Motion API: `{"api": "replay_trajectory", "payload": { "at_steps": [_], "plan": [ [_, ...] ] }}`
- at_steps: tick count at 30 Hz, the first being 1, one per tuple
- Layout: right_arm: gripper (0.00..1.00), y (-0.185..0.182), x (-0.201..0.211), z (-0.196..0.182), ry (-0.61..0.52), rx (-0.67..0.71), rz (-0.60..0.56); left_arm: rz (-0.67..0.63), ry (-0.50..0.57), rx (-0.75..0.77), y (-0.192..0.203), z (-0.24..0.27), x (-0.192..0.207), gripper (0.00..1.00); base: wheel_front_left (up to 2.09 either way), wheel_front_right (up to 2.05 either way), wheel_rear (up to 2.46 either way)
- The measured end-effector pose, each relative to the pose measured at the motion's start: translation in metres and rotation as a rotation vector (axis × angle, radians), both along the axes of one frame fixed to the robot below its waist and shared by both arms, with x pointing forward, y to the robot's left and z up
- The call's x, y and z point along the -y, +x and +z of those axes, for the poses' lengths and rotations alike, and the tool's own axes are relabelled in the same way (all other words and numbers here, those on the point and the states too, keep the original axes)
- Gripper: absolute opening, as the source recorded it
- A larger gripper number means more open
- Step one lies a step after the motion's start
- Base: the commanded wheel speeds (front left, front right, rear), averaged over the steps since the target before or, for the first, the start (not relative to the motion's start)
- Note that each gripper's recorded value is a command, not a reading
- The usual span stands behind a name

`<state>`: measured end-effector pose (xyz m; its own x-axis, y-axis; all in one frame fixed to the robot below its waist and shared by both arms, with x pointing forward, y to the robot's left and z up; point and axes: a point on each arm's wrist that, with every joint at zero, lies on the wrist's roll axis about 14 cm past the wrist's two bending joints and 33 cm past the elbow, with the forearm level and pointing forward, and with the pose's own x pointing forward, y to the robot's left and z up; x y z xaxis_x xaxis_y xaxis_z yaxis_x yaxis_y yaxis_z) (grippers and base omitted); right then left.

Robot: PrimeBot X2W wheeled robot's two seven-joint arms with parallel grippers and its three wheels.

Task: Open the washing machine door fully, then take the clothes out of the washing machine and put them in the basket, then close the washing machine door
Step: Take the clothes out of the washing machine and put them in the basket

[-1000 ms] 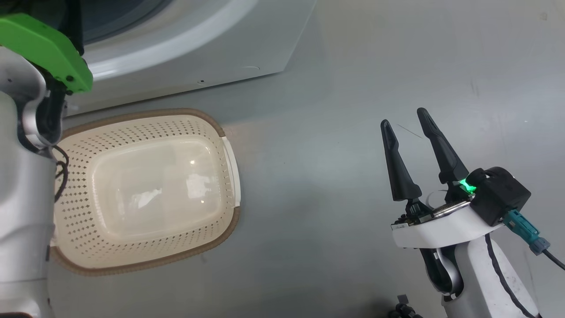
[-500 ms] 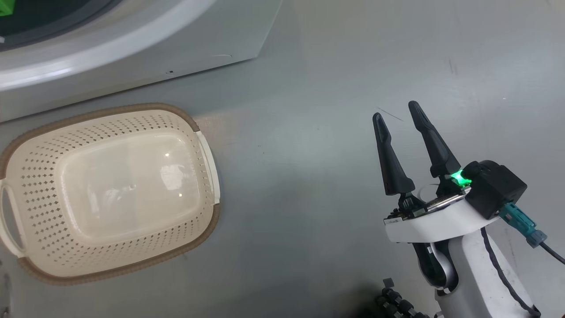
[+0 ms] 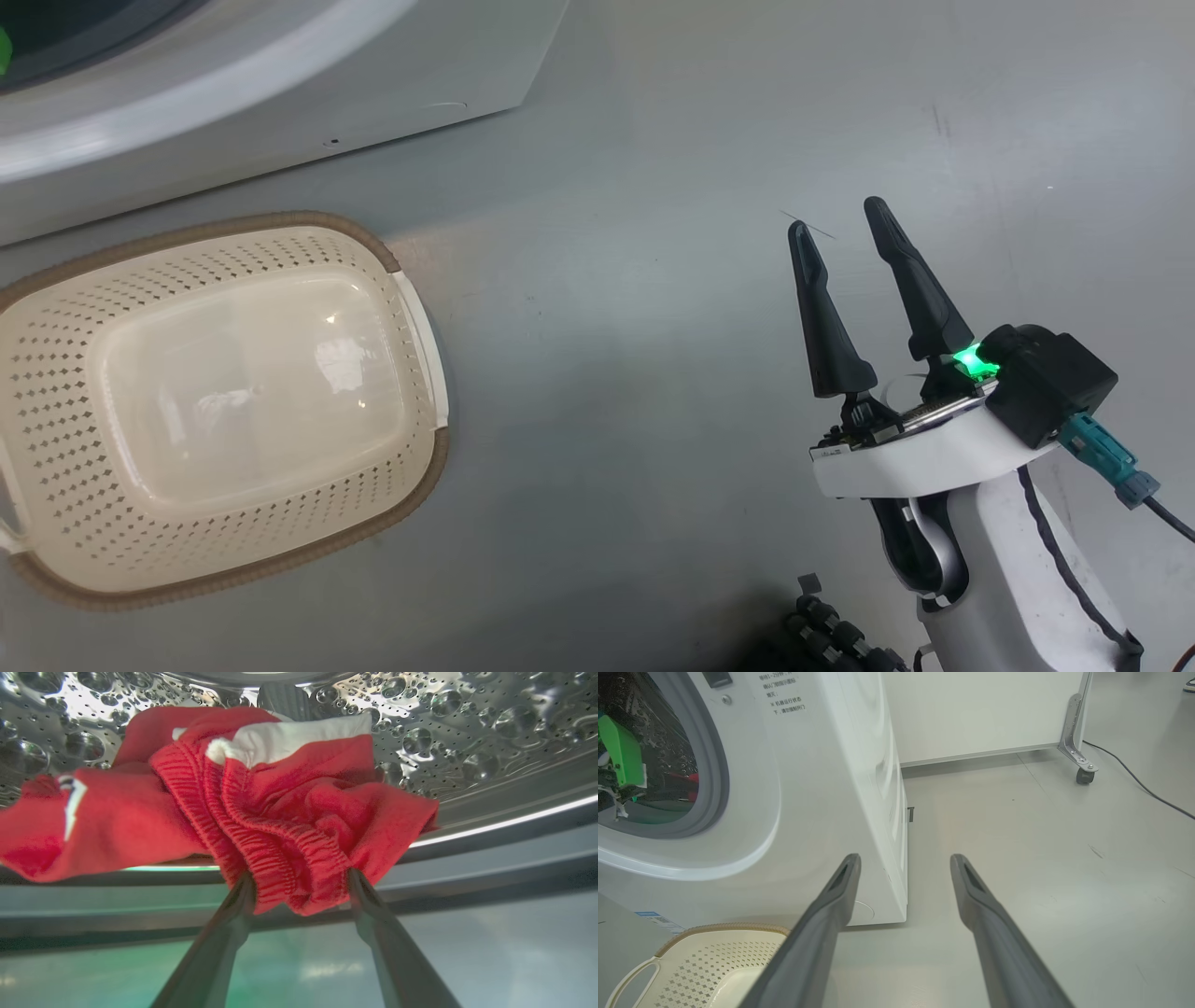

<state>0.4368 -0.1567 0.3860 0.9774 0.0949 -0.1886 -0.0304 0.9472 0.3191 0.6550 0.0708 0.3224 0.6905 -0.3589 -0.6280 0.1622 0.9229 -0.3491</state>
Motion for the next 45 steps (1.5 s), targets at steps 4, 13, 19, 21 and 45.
{"api": "replay_trajectory", "payload": {
  "at_steps": [4, 13, 19, 21, 45],
  "plan": [
    [1.0, 0.002, 0.0, 0.0, -0.001, 0.003, 0.0, -0.002, 0.008, -0.02, -0.002, -0.007, -0.002, 0.72, 0.0, 0.0, 0.0],
    [1.0, 0.006, 0.001, -0.001, -0.003, 0.005, 0.003, -0.011, 0.019, -0.026, 0.0, -0.011, -0.001, 0.0, 0.0, 0.0, 0.0],
    [1.0, 0.008, 0.002, -0.002, -0.004, 0.008, -0.001, -0.015, 0.013, 0.01, 0.002, -0.007, 0.0, 0.0, 0.0, 0.0, 0.0],
    [1.0, 0.009, 0.003, -0.001, -0.005, 0.011, -0.002, -0.018, -0.001, 0.031, 0.002, -0.003, 0.004, 0.0, 0.0, 0.0, 0.0],
    [1.0, 0.018, -0.012, 0.021, -0.056, 0.086, 0.059, 0.114, -0.167, 0.416, -0.017, 0.079, -0.006, 0.0, 0.0, 0.0, 0.0]
  ]
}}
